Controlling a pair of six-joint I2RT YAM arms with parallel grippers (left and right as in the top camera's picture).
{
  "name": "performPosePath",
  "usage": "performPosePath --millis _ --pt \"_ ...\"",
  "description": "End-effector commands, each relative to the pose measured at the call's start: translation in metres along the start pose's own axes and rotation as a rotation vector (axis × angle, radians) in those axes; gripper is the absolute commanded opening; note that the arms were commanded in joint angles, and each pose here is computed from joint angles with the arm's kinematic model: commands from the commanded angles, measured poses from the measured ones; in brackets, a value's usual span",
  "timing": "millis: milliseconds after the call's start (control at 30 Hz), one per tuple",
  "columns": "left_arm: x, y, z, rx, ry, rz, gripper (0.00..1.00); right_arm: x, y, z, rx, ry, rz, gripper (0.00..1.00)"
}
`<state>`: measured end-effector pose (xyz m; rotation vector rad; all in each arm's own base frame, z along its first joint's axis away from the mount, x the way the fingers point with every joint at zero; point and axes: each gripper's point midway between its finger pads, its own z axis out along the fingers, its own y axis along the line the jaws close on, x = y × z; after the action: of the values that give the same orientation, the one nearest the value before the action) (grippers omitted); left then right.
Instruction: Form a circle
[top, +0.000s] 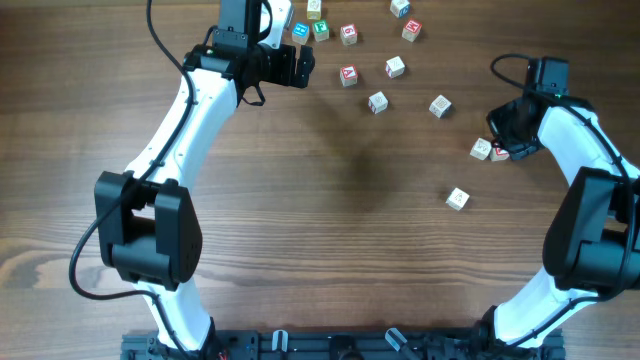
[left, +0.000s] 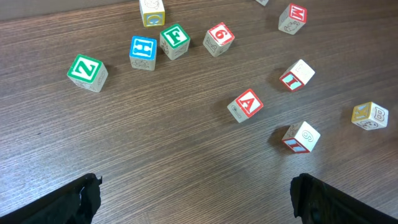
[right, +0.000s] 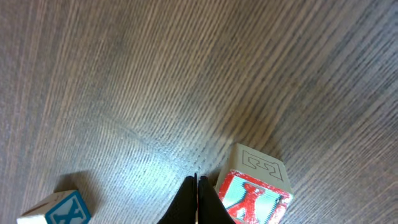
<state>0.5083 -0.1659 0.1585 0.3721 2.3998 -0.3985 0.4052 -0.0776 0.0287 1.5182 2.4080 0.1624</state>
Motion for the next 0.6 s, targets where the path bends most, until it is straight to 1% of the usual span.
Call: performPosePath --millis 0,567 --pt "0.0051 -0.0021 0.0048 0.008 0.015 -0.003 1.0 0.0039 -0.0045 0.0074 0.023 0.019 -0.021 0.04" --pt "0.0051 -0.0021 0.0048 0.007 0.015 -0.003 1.0 0.0055 -0.0068 0.0073 0.032 0.026 -0.021 0.04"
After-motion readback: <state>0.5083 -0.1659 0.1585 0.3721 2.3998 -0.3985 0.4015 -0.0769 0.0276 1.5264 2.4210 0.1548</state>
